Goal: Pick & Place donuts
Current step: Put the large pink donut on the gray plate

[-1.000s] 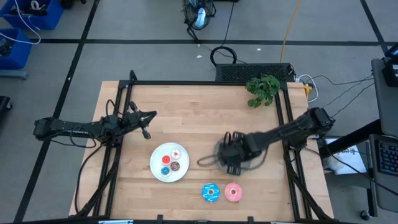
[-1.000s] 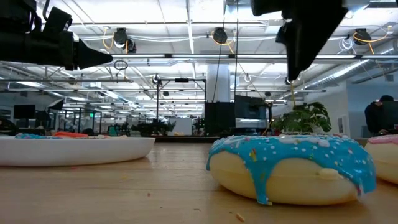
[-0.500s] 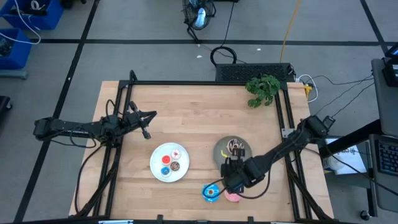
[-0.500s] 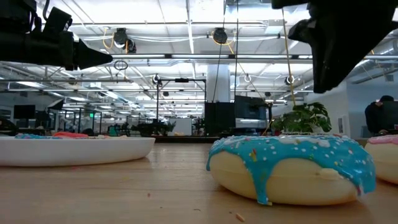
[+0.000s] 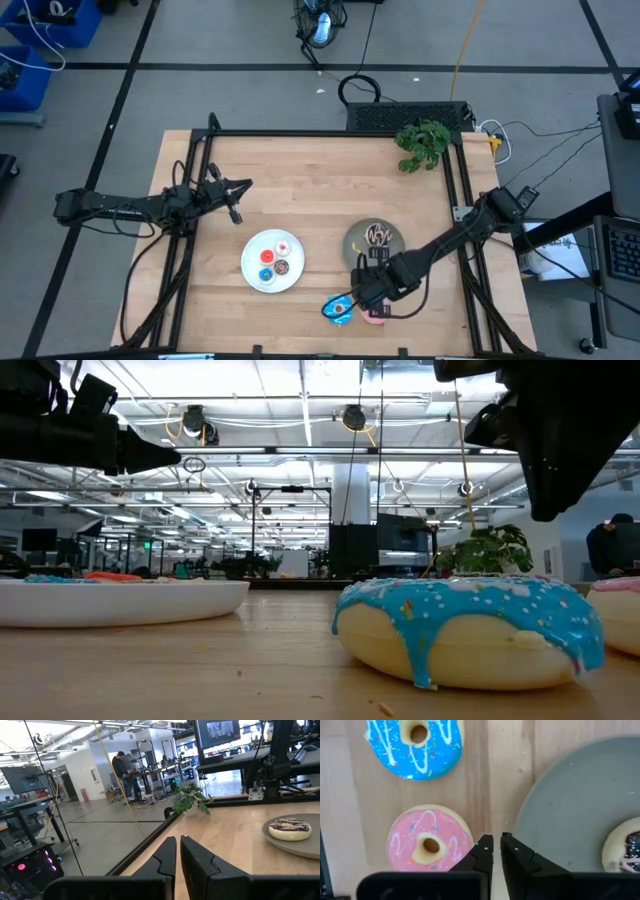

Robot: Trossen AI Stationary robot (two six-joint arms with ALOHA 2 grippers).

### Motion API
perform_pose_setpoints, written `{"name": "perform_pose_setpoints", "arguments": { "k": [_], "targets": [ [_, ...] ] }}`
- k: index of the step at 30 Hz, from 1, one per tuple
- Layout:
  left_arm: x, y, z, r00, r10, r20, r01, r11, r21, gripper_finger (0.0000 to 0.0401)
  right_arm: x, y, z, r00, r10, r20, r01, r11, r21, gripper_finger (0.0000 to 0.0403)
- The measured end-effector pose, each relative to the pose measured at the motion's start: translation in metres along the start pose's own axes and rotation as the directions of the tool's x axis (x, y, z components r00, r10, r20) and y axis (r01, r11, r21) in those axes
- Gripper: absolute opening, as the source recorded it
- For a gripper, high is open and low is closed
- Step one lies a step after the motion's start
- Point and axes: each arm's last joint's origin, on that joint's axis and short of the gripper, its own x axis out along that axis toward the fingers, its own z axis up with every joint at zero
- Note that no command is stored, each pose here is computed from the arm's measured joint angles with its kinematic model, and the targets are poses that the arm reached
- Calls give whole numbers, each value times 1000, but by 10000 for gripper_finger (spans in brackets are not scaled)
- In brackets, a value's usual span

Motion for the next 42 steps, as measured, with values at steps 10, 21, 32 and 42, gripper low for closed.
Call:
{"name": "perform_pose_setpoints", "arguments": {
  "k": [10,21,32,42],
  "targets": [
    [0,0,0,1000,-1,-2,1,1000,1,33,0,1,2,999,34,5,-34,999,-21,28],
    [0,0,0,1000,0,-2,0,1000,1,33,4,11,0,994,99,37,-97,995,-31,103],
    [0,0,0,1000,-1,-2,1,1000,2,33,21,15,-14,994,102,40,-98,992,-80,218],
    [0,0,0,1000,-1,-3,1,1000,2,33,33,20,-21,987,141,80,-131,984,-122,250]
  ]
}}
